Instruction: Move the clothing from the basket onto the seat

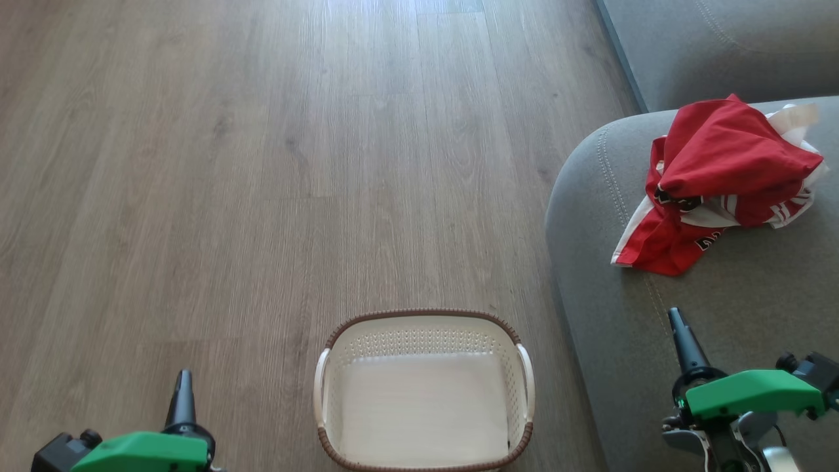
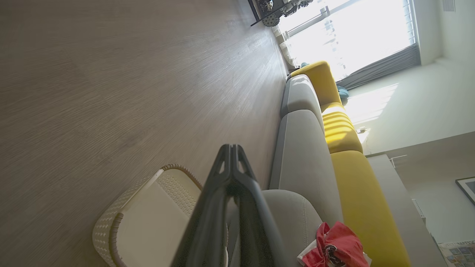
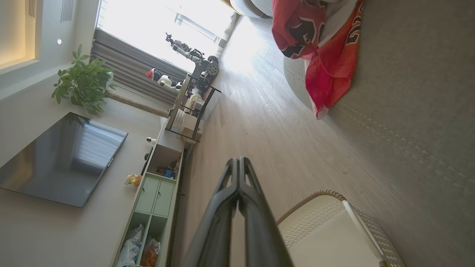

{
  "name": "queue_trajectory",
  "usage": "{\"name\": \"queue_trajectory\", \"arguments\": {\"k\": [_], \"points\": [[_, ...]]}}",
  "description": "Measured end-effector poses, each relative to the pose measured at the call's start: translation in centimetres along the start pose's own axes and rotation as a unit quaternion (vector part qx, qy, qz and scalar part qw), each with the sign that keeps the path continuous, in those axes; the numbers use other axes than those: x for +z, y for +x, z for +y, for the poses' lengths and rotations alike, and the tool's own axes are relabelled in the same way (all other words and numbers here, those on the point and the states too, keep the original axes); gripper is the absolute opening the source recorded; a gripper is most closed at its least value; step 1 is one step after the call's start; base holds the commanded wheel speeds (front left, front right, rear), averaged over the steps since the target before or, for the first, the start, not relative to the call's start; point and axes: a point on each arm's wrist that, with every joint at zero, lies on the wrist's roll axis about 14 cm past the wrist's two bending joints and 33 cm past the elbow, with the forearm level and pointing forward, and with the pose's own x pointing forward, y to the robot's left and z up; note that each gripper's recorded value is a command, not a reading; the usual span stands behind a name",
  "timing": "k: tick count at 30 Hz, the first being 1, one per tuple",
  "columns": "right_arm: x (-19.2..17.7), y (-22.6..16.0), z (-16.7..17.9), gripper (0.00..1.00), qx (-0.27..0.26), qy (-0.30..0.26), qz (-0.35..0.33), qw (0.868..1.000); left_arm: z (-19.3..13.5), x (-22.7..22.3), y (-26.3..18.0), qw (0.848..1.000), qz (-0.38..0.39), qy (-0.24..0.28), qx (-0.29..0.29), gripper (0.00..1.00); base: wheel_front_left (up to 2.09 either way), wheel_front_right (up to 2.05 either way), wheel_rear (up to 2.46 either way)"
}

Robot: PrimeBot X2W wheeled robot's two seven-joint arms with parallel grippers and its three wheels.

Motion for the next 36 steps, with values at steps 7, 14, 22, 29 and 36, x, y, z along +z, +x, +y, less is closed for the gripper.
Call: {"name": "queue_trajectory", "arguments": {"k": [7,14,22,29,36], "points": [[0.3,0.1,0.0,0.0,0.001,0.042,-0.003,0.999,-0.5,0.3,0.2,0.999,0.001,-0.038,-0.011,0.0,0.0,0.0,0.0],[0.6,0.4,0.3,0.0,0.006,0.084,-0.006,0.996,-1.1,0.7,0.4,0.997,-0.001,-0.077,-0.025,0.0,0.0,0.0,0.0],[0.9,0.4,0.2,0.0,0.005,0.126,-0.011,0.992,-1.9,1.4,0.8,0.992,-0.004,-0.115,-0.043,0.0,0.0,0.0,0.0],[1.5,0.9,0.8,0.0,0.016,0.167,-0.017,0.986,-2.1,1.8,0.9,0.987,-0.006,-0.153,-0.052,0.0,0.0,0.0,0.0],[1.8,0.9,0.8,0.0,0.019,0.206,-0.019,0.978,-3.1,2.4,1.2,0.979,-0.009,-0.189,-0.073,0.0,0.0,0.0,0.0]]}}
